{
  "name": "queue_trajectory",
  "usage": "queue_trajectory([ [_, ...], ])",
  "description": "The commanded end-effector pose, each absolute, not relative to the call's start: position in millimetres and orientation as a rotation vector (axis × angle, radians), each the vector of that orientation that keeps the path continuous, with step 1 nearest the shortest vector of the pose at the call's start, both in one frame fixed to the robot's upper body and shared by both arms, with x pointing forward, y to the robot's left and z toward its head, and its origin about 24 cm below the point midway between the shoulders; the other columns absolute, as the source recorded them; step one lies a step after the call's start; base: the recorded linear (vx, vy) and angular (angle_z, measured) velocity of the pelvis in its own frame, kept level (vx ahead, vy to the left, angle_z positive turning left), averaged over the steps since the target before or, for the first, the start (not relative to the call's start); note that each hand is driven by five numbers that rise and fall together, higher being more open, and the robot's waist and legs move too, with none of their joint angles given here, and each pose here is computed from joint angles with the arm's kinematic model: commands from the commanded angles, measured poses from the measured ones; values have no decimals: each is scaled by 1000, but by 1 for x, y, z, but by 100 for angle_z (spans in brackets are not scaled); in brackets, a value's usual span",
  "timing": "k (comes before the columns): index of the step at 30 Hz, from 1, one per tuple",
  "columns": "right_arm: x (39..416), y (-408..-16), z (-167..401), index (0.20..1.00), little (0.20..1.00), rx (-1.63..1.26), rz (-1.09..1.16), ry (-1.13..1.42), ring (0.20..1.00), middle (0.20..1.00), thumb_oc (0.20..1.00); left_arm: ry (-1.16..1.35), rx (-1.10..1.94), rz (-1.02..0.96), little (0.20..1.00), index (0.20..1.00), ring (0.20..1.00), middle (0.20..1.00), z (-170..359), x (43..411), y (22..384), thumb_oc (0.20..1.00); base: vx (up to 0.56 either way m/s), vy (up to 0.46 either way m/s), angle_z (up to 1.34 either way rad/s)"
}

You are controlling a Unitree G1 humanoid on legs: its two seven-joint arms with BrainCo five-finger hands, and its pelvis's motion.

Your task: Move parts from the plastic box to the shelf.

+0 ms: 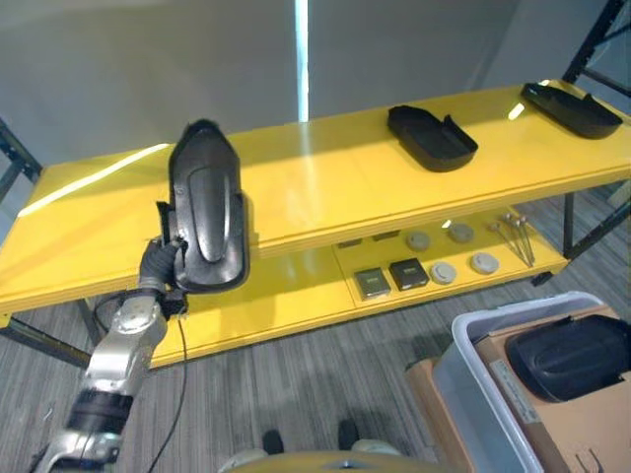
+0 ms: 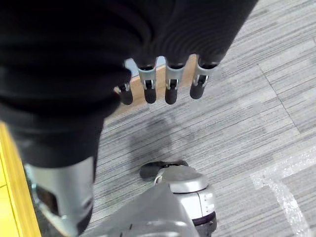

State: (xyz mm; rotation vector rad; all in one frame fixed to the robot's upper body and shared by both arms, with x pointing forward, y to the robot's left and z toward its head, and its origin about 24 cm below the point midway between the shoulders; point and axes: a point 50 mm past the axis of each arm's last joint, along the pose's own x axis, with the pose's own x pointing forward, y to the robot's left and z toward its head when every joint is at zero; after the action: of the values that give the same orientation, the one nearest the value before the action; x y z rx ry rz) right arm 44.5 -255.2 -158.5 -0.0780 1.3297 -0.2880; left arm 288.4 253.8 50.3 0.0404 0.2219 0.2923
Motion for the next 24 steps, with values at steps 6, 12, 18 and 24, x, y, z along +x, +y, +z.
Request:
queue_trajectory([
  [6, 52, -273, -152, 1000, 1000, -151, -258, 1319, 1000, 1000, 1000, 243, 45, 549, 200, 200, 200, 200, 79, 340, 293, 200, 44, -8, -26],
  [12, 49, -281, -151, 1000, 1000, -175, -252, 1321, 1000, 1000, 1000, 291, 97, 618, 200, 200, 200, 200, 82, 344, 305, 200, 53, 4, -22],
  [18, 44, -287, -150, 1000, 1000, -200, -239, 1329, 1000, 1000, 1000, 319, 125, 668, 200, 200, 200, 200, 92, 351, 306, 200, 45, -1, -11],
  [24, 34, -293, -150, 1000, 1000, -228, -243, 1350, 1000, 1000, 1000, 374, 198, 801, 200, 200, 200, 200, 90, 343, 327, 200, 86, 19, -1],
])
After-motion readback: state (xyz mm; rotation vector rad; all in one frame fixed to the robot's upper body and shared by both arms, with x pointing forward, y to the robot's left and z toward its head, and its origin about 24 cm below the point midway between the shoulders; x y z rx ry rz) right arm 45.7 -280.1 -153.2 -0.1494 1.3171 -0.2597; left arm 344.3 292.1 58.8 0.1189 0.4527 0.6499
